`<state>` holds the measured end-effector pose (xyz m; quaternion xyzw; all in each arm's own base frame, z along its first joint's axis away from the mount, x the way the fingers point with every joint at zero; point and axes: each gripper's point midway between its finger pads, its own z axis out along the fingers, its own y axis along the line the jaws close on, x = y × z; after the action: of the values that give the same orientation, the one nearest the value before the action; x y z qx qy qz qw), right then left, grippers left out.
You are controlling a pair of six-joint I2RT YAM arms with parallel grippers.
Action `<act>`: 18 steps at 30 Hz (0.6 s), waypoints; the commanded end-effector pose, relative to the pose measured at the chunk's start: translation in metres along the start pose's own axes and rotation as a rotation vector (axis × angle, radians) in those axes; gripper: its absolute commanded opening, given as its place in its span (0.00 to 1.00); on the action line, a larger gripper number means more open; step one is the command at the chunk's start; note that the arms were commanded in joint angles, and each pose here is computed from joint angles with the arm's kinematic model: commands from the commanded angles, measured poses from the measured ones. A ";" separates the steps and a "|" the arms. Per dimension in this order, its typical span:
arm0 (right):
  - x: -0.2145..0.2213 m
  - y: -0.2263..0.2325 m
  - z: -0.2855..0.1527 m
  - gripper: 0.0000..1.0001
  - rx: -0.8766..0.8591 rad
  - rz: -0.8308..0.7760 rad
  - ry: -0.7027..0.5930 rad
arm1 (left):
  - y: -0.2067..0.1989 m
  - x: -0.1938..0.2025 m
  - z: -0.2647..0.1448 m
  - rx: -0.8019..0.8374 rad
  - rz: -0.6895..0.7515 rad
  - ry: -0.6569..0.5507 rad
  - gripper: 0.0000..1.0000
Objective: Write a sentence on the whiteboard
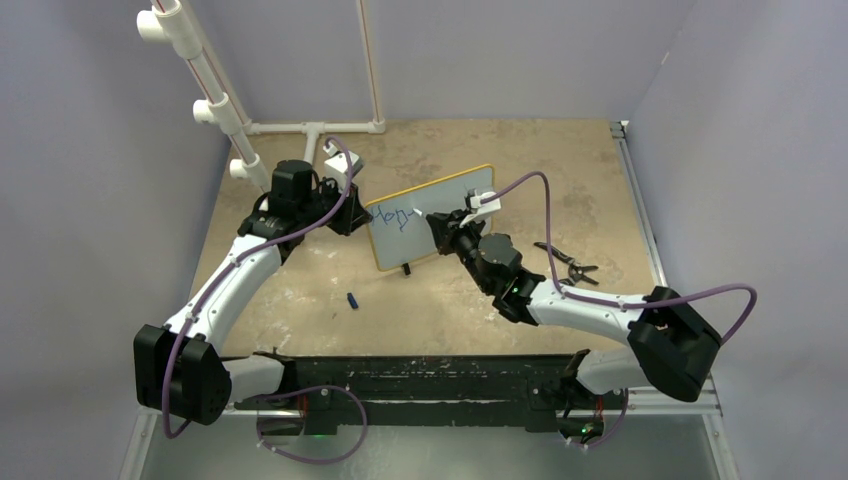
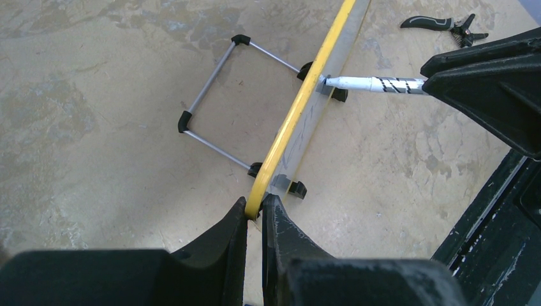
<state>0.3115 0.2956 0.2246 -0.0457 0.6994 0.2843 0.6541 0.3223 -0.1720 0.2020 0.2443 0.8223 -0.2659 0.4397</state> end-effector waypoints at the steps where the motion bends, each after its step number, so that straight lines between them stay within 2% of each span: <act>1: -0.027 0.017 0.009 0.00 -0.055 0.012 -0.073 | 0.000 -0.012 -0.004 -0.007 0.028 -0.051 0.00; 18: 0.016 0.004 0.005 0.00 -0.022 0.005 0.042 | 0.001 -0.011 -0.004 -0.012 0.027 -0.049 0.00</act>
<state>0.3093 0.3080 0.2151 -0.0668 0.7055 0.2982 0.6395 0.3229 -0.1713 0.2018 0.2432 0.8230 -0.2637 0.4405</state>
